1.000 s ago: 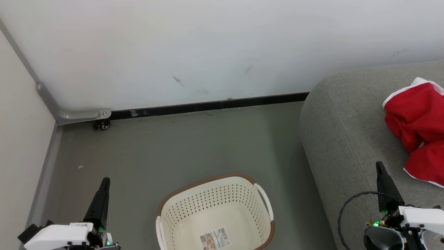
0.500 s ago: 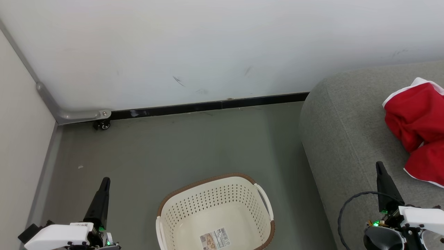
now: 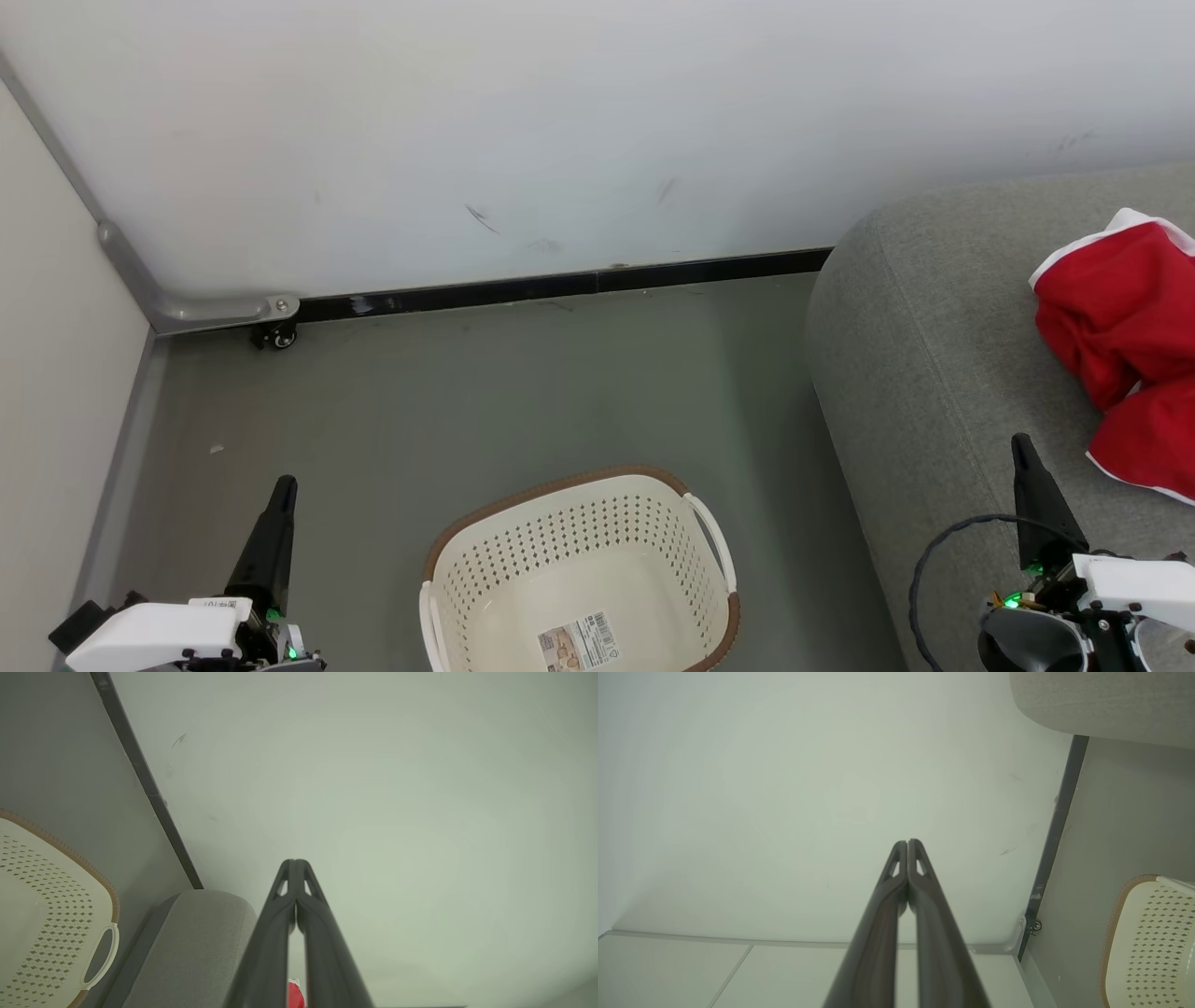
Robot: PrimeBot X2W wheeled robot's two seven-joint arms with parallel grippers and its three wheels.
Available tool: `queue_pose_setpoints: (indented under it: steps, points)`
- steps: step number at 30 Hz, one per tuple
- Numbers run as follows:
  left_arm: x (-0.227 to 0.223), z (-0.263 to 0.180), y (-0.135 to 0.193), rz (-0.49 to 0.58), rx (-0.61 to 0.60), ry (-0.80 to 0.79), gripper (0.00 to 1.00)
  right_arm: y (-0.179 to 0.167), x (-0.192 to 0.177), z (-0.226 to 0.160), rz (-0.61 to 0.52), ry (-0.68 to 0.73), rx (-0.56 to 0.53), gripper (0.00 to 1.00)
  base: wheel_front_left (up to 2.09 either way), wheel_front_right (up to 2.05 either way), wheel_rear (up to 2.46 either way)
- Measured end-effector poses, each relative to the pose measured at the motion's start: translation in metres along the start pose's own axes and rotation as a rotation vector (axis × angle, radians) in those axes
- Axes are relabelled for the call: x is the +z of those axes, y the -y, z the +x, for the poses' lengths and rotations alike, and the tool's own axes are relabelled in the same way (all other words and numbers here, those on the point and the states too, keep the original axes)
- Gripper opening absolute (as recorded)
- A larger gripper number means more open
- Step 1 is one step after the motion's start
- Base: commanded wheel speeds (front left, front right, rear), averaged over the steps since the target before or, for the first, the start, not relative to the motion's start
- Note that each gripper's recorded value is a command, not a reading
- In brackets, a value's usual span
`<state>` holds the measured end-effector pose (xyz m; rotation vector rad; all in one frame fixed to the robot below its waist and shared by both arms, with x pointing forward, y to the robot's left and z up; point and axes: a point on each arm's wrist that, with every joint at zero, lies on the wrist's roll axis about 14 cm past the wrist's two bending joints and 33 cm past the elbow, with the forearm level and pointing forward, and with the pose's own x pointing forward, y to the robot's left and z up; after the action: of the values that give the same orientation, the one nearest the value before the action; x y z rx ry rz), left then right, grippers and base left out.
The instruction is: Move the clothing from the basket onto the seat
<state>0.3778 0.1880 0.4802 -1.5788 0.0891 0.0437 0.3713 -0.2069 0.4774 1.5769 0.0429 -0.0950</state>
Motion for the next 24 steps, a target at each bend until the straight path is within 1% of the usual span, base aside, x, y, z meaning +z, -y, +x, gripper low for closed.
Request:
queue_pose_setpoints:
  steps: [24]
  points:
    - [0.0,0.0001,0.0004,0.0,-0.001,0.002,0.0,0.0,-0.0001,0.0,0.0,0.0,0.0,0.0,0.0,0.0,0.0]
